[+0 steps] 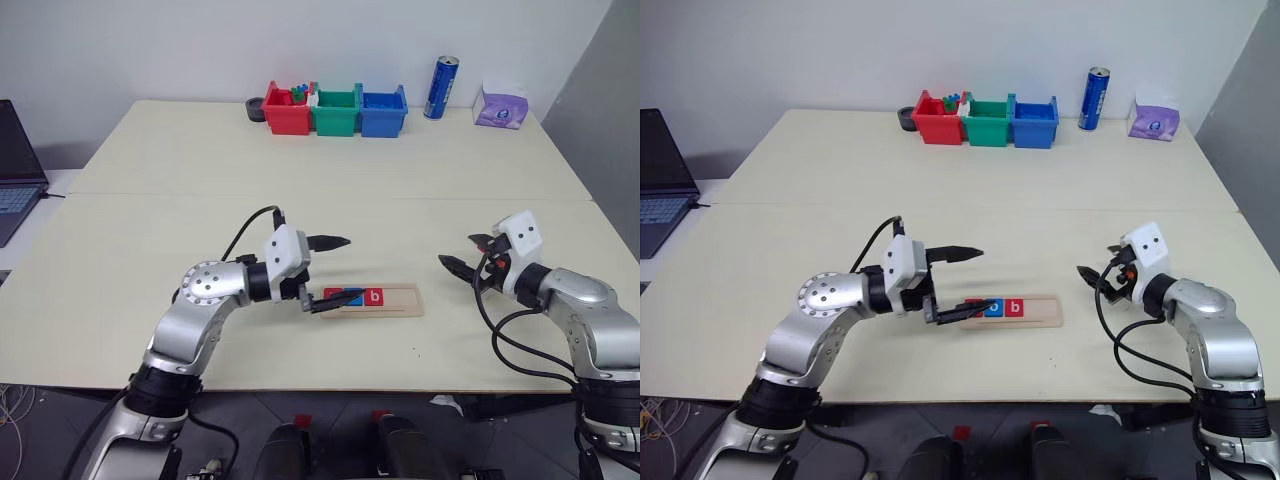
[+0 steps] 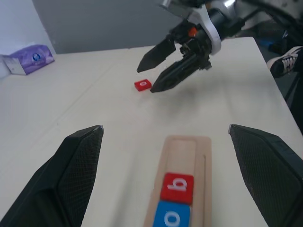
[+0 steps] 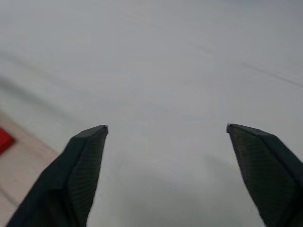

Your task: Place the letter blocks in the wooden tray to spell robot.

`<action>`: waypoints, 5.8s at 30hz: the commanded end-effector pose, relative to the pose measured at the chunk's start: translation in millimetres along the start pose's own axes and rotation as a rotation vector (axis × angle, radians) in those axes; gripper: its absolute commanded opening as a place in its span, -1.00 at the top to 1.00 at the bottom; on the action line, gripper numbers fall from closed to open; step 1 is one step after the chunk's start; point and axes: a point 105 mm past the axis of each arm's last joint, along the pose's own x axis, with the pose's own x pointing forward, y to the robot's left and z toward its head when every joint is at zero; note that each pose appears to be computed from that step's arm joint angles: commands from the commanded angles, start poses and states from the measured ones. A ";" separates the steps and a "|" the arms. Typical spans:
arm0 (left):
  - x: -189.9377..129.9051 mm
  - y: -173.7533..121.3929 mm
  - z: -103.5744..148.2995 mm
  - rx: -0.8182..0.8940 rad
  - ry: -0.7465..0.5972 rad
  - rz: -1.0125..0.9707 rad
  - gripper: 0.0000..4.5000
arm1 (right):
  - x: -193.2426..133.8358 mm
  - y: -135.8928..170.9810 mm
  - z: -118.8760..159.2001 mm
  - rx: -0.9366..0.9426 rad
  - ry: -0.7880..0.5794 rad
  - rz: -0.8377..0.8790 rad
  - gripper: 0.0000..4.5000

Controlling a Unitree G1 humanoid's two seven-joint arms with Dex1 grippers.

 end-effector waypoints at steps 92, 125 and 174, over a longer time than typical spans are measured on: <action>13.0 -32.1 -3.0 -0.059 -0.009 -0.103 -1.00 | -11.3 62.0 81.8 0.129 -0.203 0.110 -0.98; 6.0 -37.4 4.0 -0.061 0.001 -0.161 -1.00 | -19.9 33.6 -48.7 -0.364 0.181 0.726 -0.98; -44.6 -15.5 -7.8 0.003 0.108 -0.171 -1.00 | 30.3 87.3 -5.2 -0.498 0.076 0.900 0.35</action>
